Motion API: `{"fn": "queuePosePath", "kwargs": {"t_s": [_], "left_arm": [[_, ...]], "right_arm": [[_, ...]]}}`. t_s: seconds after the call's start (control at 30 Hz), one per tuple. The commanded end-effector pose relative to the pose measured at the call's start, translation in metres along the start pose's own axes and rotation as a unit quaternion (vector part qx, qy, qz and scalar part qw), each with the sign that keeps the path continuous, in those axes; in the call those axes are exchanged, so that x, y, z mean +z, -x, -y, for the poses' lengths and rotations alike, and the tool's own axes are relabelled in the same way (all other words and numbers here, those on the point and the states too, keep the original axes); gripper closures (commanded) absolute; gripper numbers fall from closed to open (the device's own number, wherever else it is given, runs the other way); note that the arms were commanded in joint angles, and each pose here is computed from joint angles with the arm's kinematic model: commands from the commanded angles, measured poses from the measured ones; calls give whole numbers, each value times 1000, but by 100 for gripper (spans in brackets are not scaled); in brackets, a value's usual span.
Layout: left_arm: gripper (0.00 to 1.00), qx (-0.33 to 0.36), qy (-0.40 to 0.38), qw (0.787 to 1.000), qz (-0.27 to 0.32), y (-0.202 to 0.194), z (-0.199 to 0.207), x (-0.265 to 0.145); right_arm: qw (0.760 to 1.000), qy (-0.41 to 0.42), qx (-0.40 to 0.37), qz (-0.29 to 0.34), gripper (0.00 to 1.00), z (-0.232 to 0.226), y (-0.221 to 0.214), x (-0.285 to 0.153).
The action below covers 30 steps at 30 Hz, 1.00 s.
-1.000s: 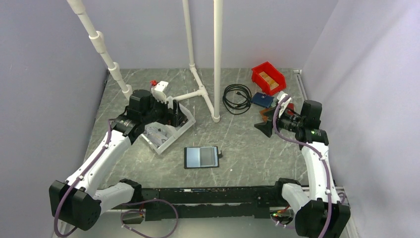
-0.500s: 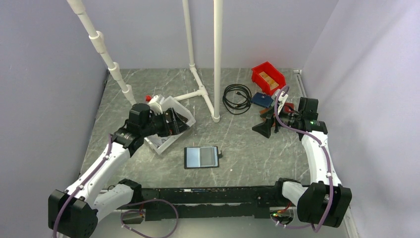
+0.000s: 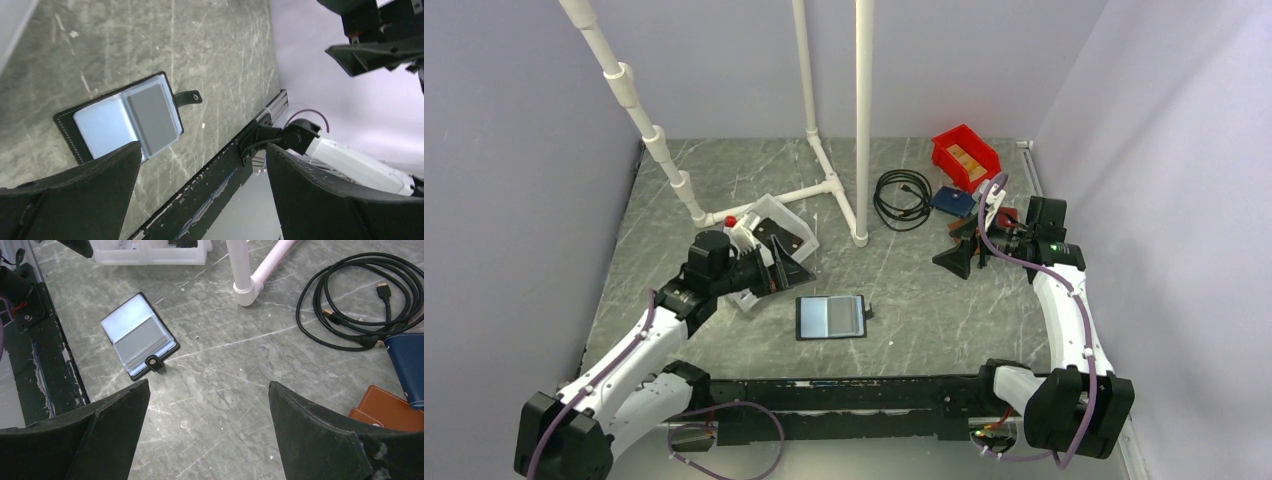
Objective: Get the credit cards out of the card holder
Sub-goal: Remove the credit card from the card holder.
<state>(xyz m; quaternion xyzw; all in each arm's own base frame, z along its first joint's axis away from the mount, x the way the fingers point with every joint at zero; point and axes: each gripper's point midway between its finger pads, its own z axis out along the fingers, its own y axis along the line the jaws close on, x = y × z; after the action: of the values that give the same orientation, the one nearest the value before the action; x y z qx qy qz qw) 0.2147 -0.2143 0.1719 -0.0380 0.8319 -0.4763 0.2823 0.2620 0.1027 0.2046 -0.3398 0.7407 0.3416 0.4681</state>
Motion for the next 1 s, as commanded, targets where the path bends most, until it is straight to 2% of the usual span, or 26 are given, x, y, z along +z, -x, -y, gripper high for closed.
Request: {"fn": "queuePosePath", "kwargs": {"t_s": [0.0,0.23,0.37,0.97], "left_arm": [[0,44,-34,998,3,-5,29,-4],[0,117,15,992,-41,-45,33,13],[1,138,21,989,-48,-60,36,19],[2,193,70,978,-43,-82,42,32]], "right_arm": [[1000,3,-26,14,9,-2,18,-4],[1000,-1,-24,9,8,1,14,-4],[1000,0,-22,8,8,1,13,-3],[1000,7,-9,2,7,4,7,1]]}}
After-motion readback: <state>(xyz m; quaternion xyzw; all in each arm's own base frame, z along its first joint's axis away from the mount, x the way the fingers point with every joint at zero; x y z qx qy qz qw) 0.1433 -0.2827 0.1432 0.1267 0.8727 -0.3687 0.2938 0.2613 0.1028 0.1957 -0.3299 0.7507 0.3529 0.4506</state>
